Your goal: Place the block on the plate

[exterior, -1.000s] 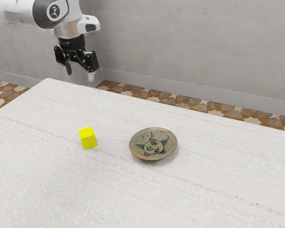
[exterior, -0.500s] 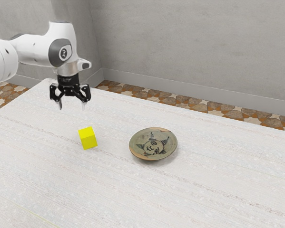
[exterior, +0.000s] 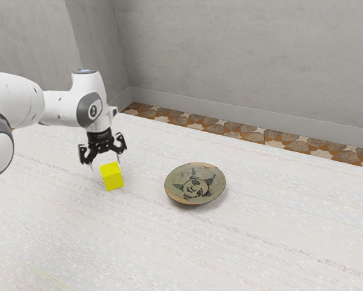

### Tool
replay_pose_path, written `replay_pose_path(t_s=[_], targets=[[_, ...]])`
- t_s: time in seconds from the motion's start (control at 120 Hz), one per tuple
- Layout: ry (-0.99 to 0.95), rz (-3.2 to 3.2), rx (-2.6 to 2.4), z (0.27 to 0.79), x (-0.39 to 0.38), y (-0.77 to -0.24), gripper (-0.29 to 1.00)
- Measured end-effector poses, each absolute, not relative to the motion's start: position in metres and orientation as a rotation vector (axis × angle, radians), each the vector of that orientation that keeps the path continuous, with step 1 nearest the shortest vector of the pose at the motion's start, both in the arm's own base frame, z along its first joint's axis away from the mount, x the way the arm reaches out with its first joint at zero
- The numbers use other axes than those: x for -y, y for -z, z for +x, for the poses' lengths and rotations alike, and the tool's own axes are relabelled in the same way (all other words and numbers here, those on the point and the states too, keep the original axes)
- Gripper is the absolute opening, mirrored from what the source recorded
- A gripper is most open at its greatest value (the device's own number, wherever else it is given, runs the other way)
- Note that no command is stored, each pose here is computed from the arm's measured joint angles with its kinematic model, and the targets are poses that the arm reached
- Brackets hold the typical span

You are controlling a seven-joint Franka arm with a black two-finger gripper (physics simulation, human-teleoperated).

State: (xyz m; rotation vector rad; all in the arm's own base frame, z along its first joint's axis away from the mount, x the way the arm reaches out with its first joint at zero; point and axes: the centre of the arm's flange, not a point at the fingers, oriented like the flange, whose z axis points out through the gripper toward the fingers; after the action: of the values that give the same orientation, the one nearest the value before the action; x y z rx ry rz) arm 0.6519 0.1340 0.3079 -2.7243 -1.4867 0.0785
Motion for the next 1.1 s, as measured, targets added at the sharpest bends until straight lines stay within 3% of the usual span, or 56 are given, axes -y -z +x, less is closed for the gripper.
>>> replay_pose_path(t_s=[1.1], targets=[[0.061, -2.647, 1.545, 0.66, -0.127, -0.257, 0.7]])
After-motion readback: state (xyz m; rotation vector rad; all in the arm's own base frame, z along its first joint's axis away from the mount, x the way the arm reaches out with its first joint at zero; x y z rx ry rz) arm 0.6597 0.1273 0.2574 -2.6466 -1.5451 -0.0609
